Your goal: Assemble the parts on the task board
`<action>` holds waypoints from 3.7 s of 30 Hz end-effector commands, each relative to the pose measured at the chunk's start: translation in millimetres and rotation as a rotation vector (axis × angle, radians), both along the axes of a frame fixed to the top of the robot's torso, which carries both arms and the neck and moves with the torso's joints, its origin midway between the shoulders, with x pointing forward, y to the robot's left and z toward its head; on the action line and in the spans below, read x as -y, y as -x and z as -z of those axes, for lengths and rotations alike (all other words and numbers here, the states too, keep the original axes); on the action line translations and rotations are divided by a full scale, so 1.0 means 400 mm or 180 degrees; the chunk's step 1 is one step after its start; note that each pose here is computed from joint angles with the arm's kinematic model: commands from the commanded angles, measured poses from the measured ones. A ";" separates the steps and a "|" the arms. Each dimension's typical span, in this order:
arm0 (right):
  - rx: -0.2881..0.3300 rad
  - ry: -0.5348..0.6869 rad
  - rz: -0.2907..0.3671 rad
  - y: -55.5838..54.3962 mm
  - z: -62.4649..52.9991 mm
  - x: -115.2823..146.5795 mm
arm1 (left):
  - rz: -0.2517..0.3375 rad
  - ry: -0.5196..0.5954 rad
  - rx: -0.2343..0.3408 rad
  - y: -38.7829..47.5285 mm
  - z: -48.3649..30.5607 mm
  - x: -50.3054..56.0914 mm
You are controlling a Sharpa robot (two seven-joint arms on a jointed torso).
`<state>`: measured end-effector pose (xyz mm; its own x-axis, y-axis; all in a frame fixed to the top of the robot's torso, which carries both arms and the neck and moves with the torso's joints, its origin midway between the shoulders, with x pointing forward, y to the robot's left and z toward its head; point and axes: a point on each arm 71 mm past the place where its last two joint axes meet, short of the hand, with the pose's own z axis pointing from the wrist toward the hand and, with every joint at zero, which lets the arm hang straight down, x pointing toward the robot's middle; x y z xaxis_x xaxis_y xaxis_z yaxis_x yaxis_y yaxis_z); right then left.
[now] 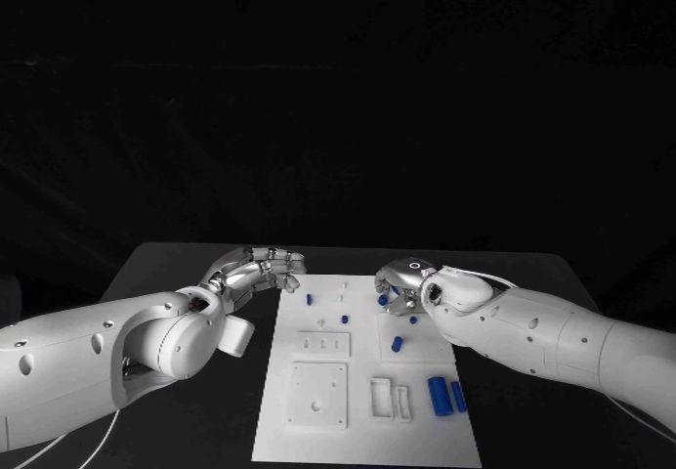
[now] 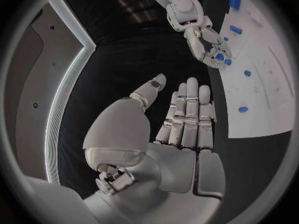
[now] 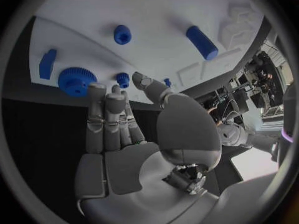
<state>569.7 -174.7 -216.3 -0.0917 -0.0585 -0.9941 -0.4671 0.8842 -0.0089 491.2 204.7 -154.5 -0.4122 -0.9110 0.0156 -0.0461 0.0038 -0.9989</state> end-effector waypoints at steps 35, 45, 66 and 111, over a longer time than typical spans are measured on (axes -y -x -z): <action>0.0108 0.0156 0.0008 0.004 0.001 -0.013 | 0.0067 0.0015 -0.0013 -0.007 -0.001 0.011; 0.0169 0.0116 0.0021 0.005 -0.003 -0.017 | 0.0066 0.0011 -0.0019 -0.009 0.000 0.011; 0.0545 -0.0094 0.0142 0.021 -0.045 -0.036 | -0.0002 -0.0012 -0.0008 -0.015 0.001 -0.003; 0.1271 -0.0044 0.0012 -0.004 -0.102 -0.158 | 0.0040 -0.0013 0.0004 -0.016 0.000 0.020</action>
